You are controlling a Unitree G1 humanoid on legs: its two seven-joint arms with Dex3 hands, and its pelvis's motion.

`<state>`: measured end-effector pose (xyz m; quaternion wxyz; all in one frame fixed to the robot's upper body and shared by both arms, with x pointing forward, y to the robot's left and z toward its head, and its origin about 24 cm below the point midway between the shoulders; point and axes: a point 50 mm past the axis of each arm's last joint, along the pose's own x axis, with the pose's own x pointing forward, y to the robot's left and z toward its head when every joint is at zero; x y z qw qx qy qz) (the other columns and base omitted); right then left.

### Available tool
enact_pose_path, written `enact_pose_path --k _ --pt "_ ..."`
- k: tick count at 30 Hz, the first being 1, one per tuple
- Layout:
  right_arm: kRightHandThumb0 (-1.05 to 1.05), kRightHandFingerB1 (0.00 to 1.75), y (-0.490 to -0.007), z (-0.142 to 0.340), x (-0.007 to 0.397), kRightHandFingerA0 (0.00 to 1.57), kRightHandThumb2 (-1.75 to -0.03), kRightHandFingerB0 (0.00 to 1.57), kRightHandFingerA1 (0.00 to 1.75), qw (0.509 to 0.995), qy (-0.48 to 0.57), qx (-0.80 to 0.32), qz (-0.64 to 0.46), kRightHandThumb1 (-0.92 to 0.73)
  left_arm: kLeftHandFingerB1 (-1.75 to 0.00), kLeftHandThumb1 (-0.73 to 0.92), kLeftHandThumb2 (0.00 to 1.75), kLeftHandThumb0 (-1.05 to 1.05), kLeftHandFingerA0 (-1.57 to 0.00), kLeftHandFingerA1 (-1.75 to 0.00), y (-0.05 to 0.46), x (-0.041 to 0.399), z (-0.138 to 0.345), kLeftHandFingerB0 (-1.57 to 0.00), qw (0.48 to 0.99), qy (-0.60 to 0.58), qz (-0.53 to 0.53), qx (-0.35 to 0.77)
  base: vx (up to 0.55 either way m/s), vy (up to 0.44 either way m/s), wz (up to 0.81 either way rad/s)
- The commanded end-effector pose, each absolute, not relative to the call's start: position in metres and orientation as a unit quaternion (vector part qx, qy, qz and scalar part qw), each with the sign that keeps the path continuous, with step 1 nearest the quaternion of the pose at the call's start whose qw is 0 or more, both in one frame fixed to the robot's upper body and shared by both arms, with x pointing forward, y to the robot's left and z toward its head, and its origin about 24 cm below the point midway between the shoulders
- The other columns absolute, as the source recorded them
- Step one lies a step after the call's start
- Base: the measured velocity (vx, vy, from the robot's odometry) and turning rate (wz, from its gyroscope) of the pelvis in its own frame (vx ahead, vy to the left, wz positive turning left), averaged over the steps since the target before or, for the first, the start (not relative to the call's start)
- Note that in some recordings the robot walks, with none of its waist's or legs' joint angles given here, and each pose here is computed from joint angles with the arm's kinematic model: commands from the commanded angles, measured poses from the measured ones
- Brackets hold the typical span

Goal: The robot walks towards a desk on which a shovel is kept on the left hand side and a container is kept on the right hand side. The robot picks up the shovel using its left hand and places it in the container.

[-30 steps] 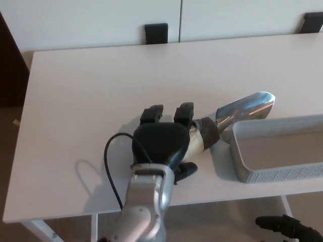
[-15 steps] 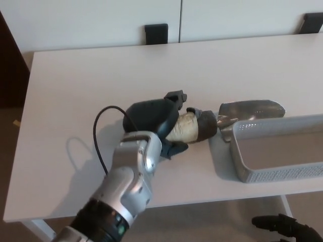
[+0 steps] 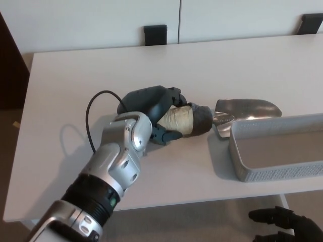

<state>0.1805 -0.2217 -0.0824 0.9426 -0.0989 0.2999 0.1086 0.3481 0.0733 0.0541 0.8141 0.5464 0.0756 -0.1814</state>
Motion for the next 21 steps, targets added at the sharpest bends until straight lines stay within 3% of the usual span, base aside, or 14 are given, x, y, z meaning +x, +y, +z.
enact_pose_path --k 1,4,5,7,8,11,12,13,16,21 --pt "-0.33 0.65 -0.229 -0.078 0.186 0.58 -0.65 0.46 0.75 0.937 0.306 -0.118 0.119 -0.59 -0.77 0.78 0.64 -0.2 -1.04 -0.82 0.09 0.332 0.013 -0.75 0.782 0.184 -0.264 0.534 0.0 0.0 0.0" --pt "-0.35 0.66 -0.228 -0.078 0.187 0.57 -0.65 0.46 0.75 0.937 0.306 -0.114 0.121 -0.59 -0.96 0.84 0.66 -0.2 -0.93 -1.02 0.09 0.33 0.009 -0.6 0.779 0.184 -0.264 0.538 0.0 0.0 0.0" --pt "-0.36 0.66 -0.228 -0.077 0.189 0.56 -0.65 0.46 0.75 0.938 0.303 -0.118 0.123 -0.59 -1.05 0.84 0.65 -0.18 -0.87 -1.2 0.09 0.331 0.009 -0.53 0.785 0.185 -0.254 0.534 0.0 0.0 0.0" --pt "-0.35 0.66 -0.228 -0.077 0.189 0.54 -0.65 0.45 0.73 0.937 0.303 -0.119 0.123 -0.6 -1.04 0.84 0.65 -0.2 -0.85 -1.25 0.091 0.332 0.009 -0.49 0.795 0.185 -0.241 0.526 0.0 0.0 0.0" --pt "-0.34 0.66 -0.228 -0.077 0.189 0.55 -0.65 0.45 0.73 0.938 0.304 -0.116 0.122 -0.6 -1.13 0.82 0.66 -0.18 -0.82 -1.37 0.092 0.332 0.01 -0.47 0.806 0.174 -0.233 0.516 0.0 0.0 0.0" --pt "-0.35 0.64 -0.228 -0.077 0.189 0.55 -0.64 0.45 0.73 0.937 0.306 -0.119 0.12 -0.6 -1.12 0.8 0.64 -0.16 -0.9 -1.37 0.096 0.333 0.014 -0.52 0.855 0.17 -0.205 0.445 0.0 0.0 0.0" --pt "-0.36 0.66 -0.228 -0.077 0.189 0.54 -0.92 0.4 0.74 0.936 0.306 -0.123 0.122 -0.43 -1.09 0.8 0.65 -0.18 -0.91 -1.36 0.097 0.333 0.017 -0.57 0.881 0.171 -0.185 0.401 0.0 0.0 0.0" --pt "-0.34 0.65 -0.227 -0.077 0.189 0.55 -0.64 0.45 0.73 0.936 0.307 -0.121 0.121 -0.6 -1.05 0.79 0.67 -0.16 -0.97 -1.31 0.099 0.333 0.019 -0.62 0.902 0.16 -0.166 0.364 0.0 0.0 0.0" --pt "-0.35 0.66 -0.227 -0.076 0.189 0.55 -0.65 0.46 0.74 0.936 0.305 -0.121 0.126 -0.6 -0.96 0.83 0.65 -0.11 -1.0 -1.26 0.104 0.334 0.025 -0.71 0.944 0.149 -0.12 0.267 0.0 0.0 0.0" --pt "-0.35 0.66 -0.228 -0.078 0.187 0.56 -0.64 0.46 0.74 0.935 0.306 -0.125 0.126 -0.59 -1.04 0.85 0.65 -0.14 -0.99 -1.26 0.106 0.335 0.034 -0.7 0.978 0.136 -0.07 0.141 0.0 0.0 0.0"
